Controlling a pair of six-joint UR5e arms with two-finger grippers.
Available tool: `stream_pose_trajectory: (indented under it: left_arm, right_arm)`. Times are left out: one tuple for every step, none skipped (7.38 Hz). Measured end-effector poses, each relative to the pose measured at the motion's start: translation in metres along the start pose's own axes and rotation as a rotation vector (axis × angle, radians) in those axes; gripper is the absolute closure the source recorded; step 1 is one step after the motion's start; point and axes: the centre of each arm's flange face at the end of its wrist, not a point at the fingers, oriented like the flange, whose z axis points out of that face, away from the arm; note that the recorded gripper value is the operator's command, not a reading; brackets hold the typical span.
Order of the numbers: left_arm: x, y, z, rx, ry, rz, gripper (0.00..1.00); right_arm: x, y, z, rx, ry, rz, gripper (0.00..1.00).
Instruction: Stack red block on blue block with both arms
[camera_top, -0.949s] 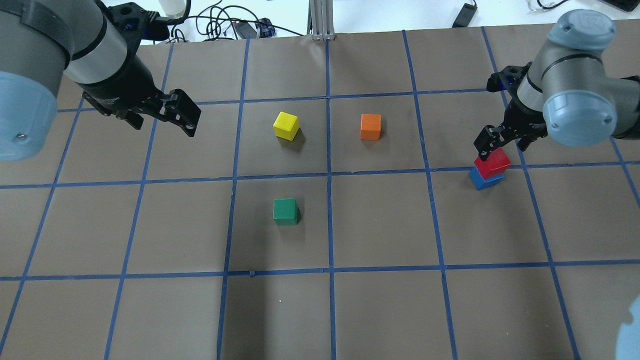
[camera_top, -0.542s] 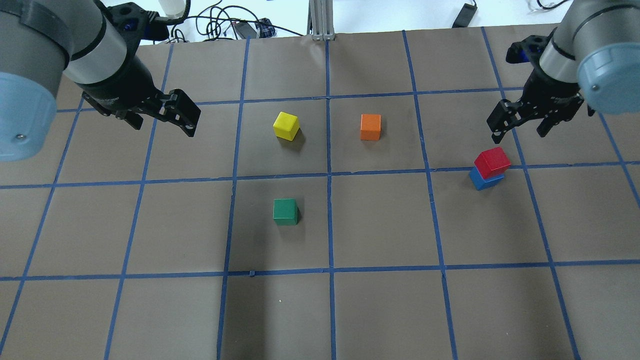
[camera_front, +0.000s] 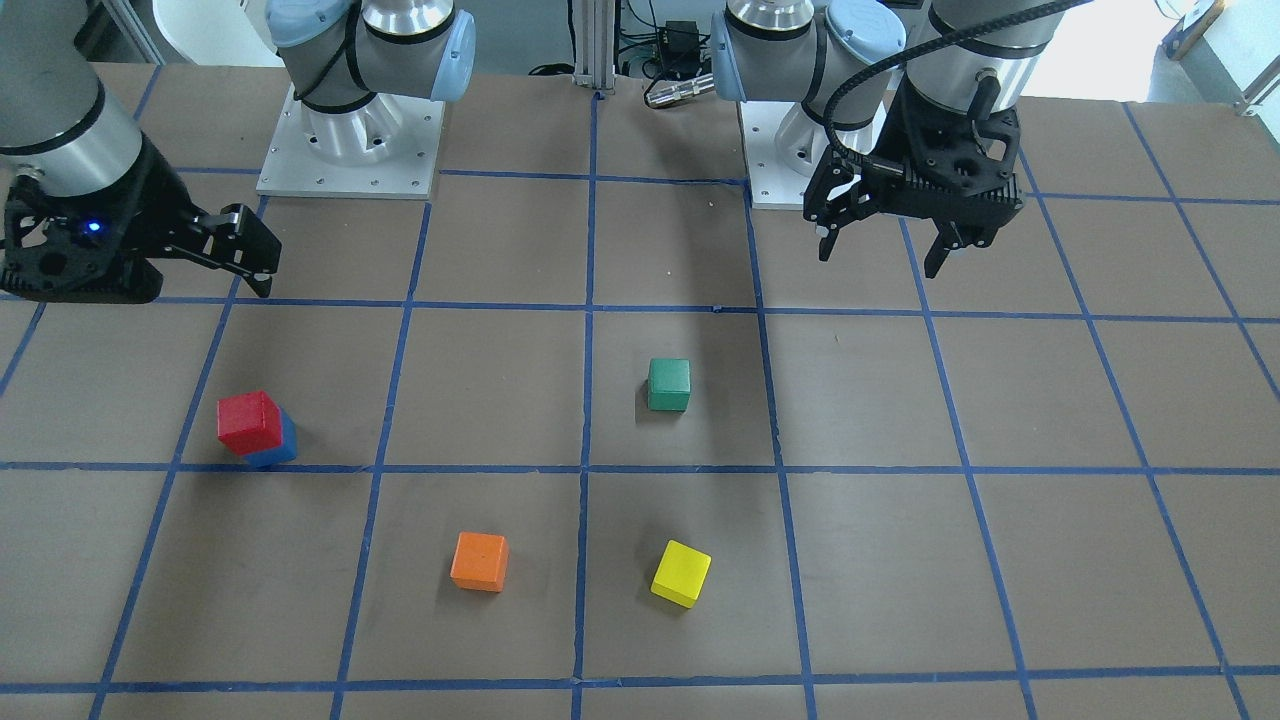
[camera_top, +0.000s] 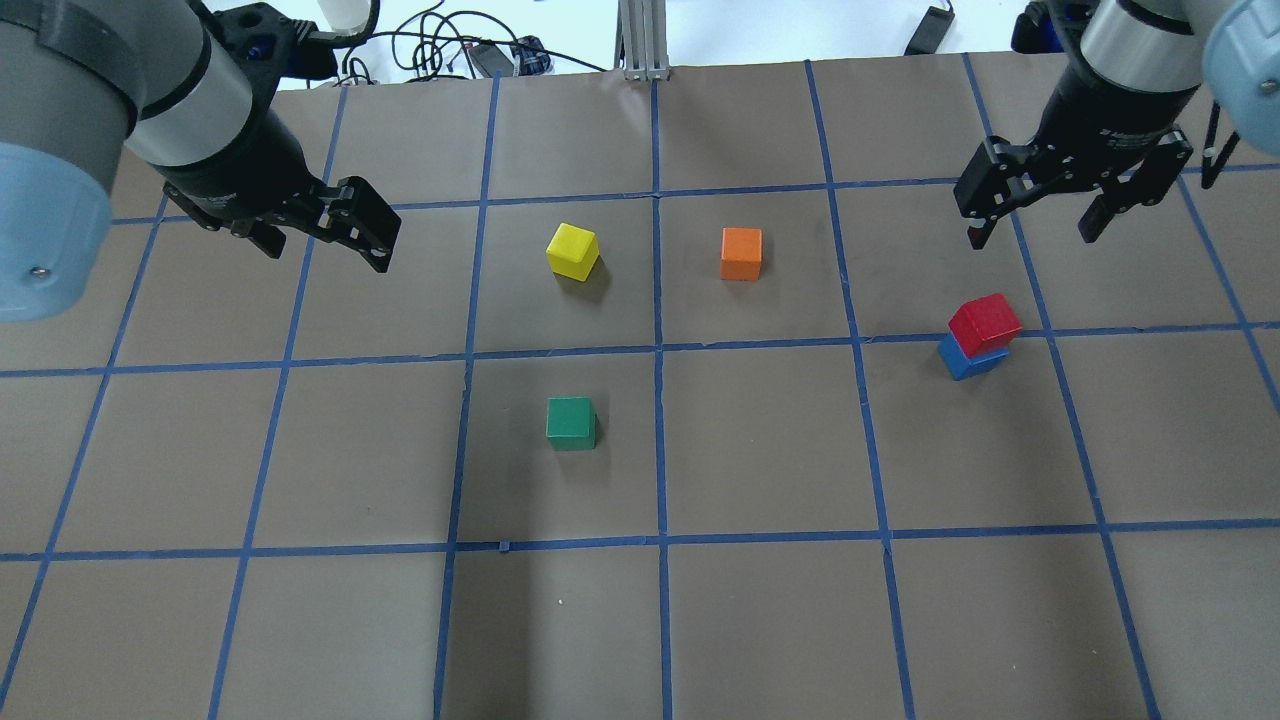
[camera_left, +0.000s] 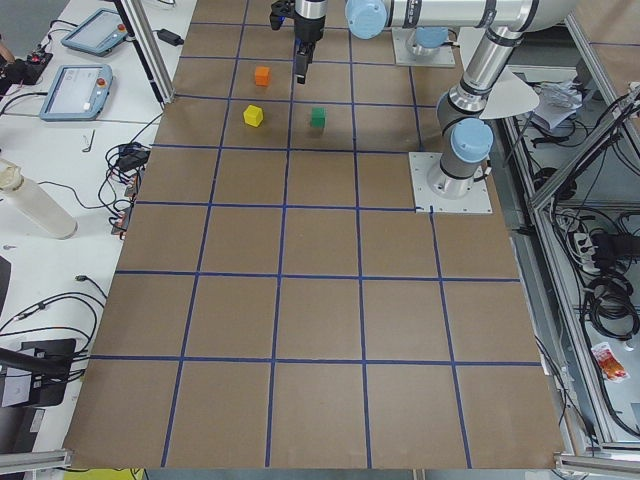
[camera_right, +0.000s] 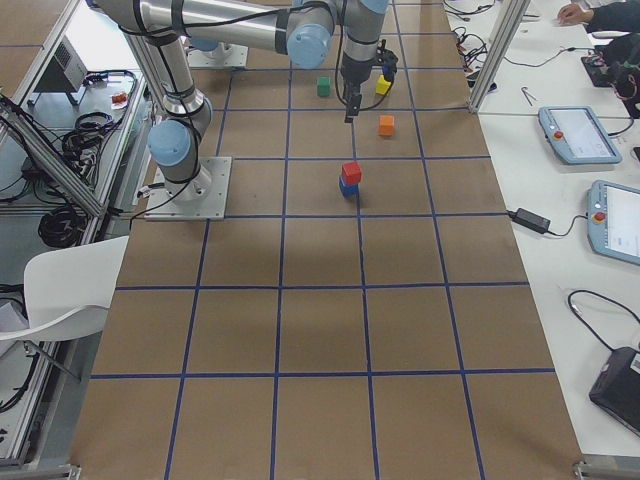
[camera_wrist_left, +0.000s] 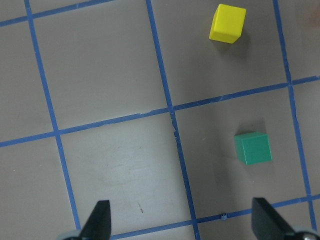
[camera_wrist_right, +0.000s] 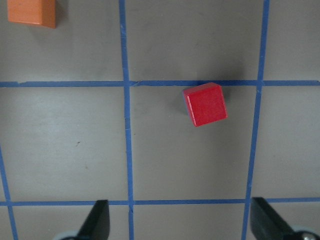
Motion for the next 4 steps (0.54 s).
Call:
stream_pose_trajectory:
  left_arm:
    - [0.000,0.000,0.000,0.000,0.000,0.000,0.00]
    - [0.000,0.000,0.000,0.000,0.000,-0.001,0.00]
    - [-0.001,0.000,0.000,0.001,0.000,-0.001,0.00]
    - [-0.001,0.000,-0.001,0.001,0.000,-0.001,0.00]
  right_arm:
    - [-0.028,0.005,-0.002,0.004,0.004,-0.001,0.00]
    - [-0.055,0.012,-0.002,0.004,0.006,0.003,0.00]
    - [-0.077,0.019,-0.002,0.004,0.010,0.001,0.00]
    - [-0.090,0.026,-0.003,0.003,0.011,-0.006,0.00]
